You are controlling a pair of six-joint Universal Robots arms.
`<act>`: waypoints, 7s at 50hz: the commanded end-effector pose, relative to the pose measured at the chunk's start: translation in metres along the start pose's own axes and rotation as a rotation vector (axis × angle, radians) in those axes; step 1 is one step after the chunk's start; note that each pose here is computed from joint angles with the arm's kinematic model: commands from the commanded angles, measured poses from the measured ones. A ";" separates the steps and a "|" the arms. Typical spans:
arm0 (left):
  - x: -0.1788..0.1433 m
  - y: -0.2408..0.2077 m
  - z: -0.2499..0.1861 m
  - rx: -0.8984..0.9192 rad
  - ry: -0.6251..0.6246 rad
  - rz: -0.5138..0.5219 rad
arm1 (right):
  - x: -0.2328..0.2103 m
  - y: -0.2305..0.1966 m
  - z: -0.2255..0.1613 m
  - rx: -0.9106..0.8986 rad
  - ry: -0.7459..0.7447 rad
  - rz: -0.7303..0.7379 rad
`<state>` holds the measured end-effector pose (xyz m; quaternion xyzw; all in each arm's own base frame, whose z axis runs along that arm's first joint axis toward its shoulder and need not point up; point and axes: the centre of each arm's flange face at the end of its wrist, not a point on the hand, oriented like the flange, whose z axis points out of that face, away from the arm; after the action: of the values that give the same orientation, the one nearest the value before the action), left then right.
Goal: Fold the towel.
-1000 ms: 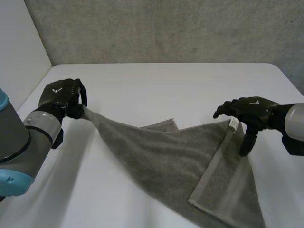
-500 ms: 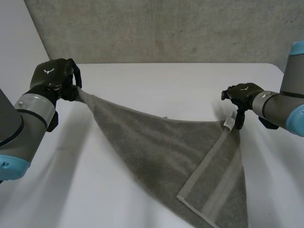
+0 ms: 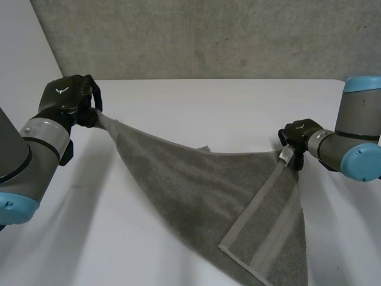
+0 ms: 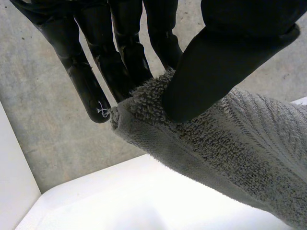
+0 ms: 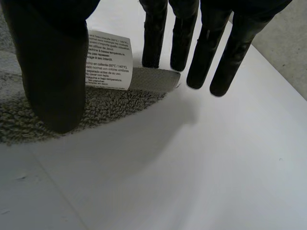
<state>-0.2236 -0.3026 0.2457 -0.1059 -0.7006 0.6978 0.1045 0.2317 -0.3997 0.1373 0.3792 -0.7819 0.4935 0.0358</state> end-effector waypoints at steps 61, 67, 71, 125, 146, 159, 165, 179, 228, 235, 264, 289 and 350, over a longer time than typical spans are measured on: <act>-0.010 0.105 0.036 -0.165 -0.085 0.002 | -0.052 -0.007 -0.007 0.238 -0.177 -0.235; -0.010 0.091 0.027 -0.142 -0.085 0.002 | -0.040 -0.012 -0.026 0.231 -0.159 -0.167; -0.010 0.077 0.018 -0.117 -0.087 0.002 | -0.025 -0.017 -0.037 0.252 -0.126 -0.048; -0.024 0.060 0.009 -0.080 -0.127 -0.005 | -0.049 0.007 -0.001 0.190 0.021 0.458; -0.027 0.059 0.009 -0.077 -0.135 -0.006 | -0.020 -0.016 -0.025 0.263 0.123 0.430; -0.027 0.060 0.008 -0.080 -0.136 -0.006 | -0.032 -0.002 -0.011 0.226 0.069 0.429; -0.027 0.060 0.008 -0.080 -0.136 -0.006 | -0.033 0.000 -0.014 0.212 0.065 0.435; -0.028 0.060 0.009 -0.080 -0.139 -0.006 | -0.040 0.008 -0.021 0.169 0.044 0.431; -0.029 0.041 0.007 -0.032 -0.141 -0.001 | 0.019 -0.056 -0.059 0.441 0.119 0.392; -0.033 -0.033 -0.013 0.157 -0.128 0.058 | 0.050 -0.106 -0.143 0.560 0.114 0.257; -0.024 -0.026 0.018 -0.018 0.005 0.166 | 0.047 -0.108 -0.143 0.188 0.047 -0.356; -0.027 -0.160 0.062 0.531 -0.035 0.153 | 0.107 -0.205 -0.163 0.806 0.409 -0.020; -0.026 0.091 -0.028 -0.275 0.024 0.170 | 0.021 0.018 -0.079 0.274 0.075 0.120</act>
<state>-0.1896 -0.2949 0.1676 -0.1998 -0.7342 0.6488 0.0131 0.1816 -0.3431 0.1725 0.3199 -0.7241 0.6108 -0.0160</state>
